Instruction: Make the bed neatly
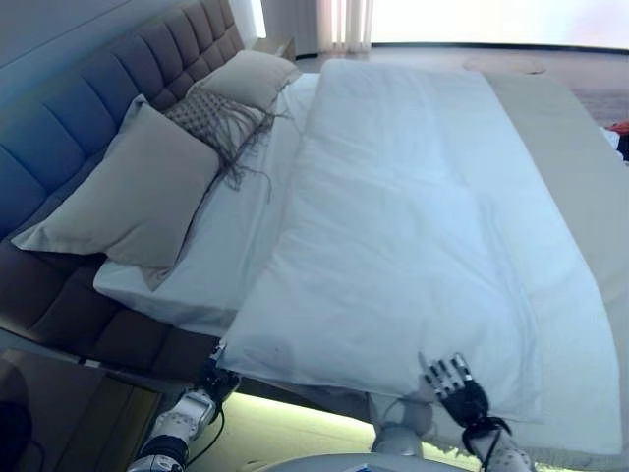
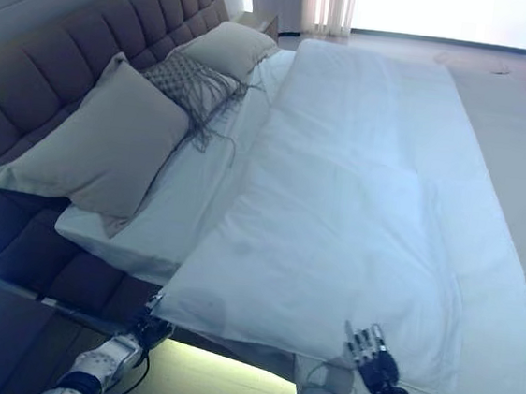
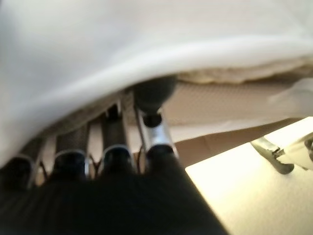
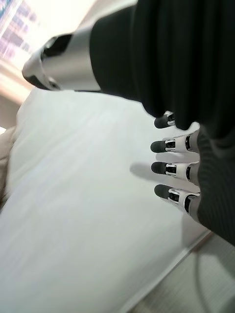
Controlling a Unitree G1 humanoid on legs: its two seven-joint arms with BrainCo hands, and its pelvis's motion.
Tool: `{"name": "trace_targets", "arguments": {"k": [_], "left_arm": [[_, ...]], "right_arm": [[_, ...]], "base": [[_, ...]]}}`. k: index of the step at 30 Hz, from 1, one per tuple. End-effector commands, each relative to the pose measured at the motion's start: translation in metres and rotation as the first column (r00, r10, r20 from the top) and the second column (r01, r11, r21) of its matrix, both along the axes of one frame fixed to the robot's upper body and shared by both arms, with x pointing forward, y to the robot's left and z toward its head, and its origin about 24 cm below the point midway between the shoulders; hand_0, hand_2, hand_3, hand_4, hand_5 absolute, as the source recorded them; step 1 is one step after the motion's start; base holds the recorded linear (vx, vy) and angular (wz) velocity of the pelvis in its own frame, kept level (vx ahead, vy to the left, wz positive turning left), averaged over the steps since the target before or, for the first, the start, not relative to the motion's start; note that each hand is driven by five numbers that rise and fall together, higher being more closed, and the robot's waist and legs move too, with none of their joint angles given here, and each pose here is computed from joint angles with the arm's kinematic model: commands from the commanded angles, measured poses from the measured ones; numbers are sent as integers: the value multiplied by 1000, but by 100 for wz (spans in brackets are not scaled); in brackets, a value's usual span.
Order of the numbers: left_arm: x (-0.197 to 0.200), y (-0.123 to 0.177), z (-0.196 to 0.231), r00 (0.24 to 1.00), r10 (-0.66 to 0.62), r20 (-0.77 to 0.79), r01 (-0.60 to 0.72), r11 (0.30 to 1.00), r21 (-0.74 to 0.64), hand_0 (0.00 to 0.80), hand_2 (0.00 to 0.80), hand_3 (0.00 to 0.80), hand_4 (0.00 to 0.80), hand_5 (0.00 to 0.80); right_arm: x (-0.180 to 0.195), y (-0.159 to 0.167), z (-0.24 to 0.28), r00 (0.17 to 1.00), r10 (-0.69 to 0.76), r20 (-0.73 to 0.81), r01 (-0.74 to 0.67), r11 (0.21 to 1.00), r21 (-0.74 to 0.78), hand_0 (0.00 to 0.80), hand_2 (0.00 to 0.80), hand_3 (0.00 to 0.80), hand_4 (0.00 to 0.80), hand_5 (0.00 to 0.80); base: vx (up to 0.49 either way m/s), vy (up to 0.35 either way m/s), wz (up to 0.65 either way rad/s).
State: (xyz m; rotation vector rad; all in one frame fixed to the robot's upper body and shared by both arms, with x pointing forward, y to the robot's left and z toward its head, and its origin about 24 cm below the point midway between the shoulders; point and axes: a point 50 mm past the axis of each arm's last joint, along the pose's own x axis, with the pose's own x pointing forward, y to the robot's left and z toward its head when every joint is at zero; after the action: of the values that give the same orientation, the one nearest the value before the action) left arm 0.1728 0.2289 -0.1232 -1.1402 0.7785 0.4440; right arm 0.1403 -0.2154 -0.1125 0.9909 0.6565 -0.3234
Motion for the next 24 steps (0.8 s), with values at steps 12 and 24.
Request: {"name": "trace_targets", "arguments": {"k": [12,24], "left_arm": [[18,189,110,780,553,294,-620,747,239,800,800,800,800,800],[-9,139,57,773,602,198,-632,757,165,800,800,800,800,800]], "right_arm": [[-3,0,6,994,60,86,-59,998,-15,0,0,0,0,0],[-3,-18,18,994,95,60,-89,990,-106,0,0,0,0,0]], "base": [[-41,132,-22],[18,-51,-1]]}}
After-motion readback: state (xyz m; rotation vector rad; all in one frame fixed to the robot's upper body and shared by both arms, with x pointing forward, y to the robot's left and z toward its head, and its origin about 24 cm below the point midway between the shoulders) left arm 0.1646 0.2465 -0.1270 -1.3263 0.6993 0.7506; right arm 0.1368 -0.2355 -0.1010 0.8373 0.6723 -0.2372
